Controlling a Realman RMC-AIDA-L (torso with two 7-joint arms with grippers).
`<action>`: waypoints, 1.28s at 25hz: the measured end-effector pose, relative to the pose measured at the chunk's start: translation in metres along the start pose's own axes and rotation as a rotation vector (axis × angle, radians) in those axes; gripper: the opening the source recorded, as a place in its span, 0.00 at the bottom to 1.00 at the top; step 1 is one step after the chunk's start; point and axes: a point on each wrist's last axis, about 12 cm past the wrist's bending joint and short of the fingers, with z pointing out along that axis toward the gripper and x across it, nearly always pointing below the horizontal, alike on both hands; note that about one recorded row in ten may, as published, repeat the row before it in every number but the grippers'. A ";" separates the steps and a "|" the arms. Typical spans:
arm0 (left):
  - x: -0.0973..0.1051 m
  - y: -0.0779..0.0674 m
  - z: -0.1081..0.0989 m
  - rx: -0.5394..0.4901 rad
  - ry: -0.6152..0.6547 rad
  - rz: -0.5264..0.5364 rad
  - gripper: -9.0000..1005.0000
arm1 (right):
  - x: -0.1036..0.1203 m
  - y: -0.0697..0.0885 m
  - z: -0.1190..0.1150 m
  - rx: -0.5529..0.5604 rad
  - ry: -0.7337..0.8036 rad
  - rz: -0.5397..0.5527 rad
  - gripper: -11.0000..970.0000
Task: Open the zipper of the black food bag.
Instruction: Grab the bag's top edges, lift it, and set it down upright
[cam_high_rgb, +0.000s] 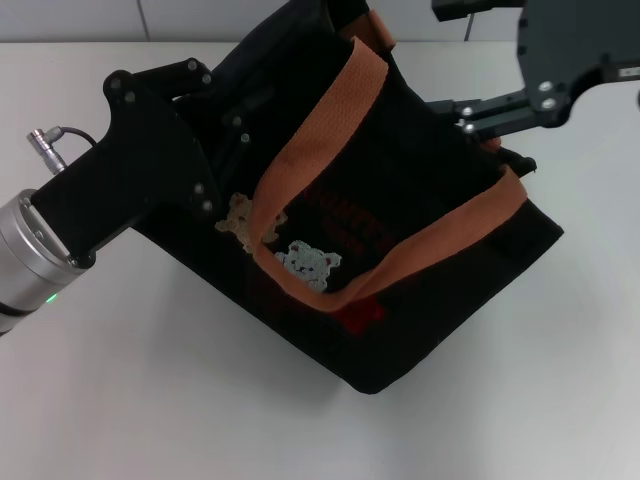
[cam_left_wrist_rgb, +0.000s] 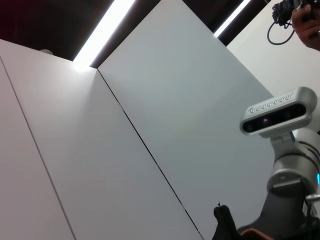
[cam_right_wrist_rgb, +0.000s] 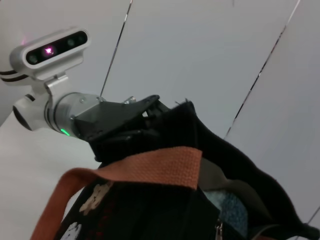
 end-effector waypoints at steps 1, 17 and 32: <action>0.000 0.000 0.000 0.000 0.000 0.000 0.16 | 0.000 0.000 0.000 0.000 0.000 0.000 0.87; -0.002 -0.001 0.004 0.029 -0.030 -0.003 0.16 | 0.006 0.001 0.042 0.113 -0.052 0.005 0.78; -0.003 -0.001 0.006 0.032 -0.043 -0.002 0.16 | 0.014 0.016 0.053 0.100 -0.038 -0.027 0.24</action>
